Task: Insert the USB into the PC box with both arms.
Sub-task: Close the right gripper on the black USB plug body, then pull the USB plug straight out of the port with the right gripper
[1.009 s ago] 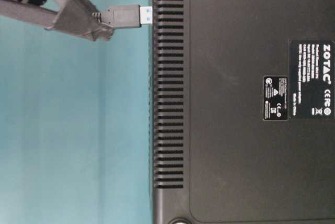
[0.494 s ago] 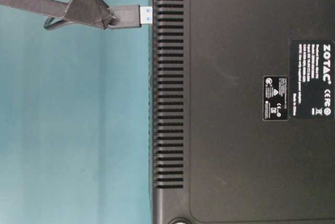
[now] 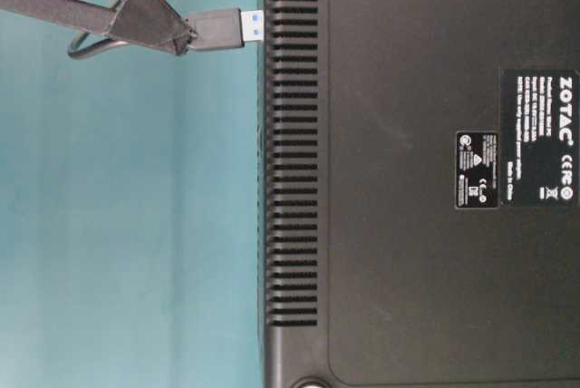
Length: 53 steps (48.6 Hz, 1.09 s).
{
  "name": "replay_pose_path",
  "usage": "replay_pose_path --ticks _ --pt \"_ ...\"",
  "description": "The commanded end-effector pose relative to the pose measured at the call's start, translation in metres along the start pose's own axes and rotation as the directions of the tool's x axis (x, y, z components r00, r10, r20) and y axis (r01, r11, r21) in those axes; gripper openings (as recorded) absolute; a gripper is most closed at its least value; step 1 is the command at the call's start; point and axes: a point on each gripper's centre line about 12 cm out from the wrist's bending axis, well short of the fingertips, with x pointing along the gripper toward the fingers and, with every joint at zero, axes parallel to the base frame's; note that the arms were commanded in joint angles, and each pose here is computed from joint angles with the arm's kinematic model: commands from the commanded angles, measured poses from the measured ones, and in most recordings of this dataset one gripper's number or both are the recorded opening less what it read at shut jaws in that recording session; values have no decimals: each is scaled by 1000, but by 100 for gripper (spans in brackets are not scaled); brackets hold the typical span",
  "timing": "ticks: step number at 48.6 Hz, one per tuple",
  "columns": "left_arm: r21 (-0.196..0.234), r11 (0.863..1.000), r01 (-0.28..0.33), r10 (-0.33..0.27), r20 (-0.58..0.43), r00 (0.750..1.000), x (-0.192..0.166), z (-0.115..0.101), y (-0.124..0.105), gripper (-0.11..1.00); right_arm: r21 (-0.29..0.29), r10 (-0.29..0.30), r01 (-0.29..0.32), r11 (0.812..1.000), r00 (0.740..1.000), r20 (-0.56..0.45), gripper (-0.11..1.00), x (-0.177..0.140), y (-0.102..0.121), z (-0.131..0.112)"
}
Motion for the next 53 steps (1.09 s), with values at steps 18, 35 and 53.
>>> replay_pose_path --ticks 18,35,53 --pt "-2 1000 -1 1 12 1000 1 5 0 0 -39 -17 21 999 995 94 11 -21 2 20" --pt "-35 999 1 0 14 1000 1 6 0 0 -93 -62 76 993 988 140 11 -18 2 33" --pt "-42 999 -1 1 12 1000 1 5 0 0 -138 -84 108 984 982 170 11 -8 3 36"
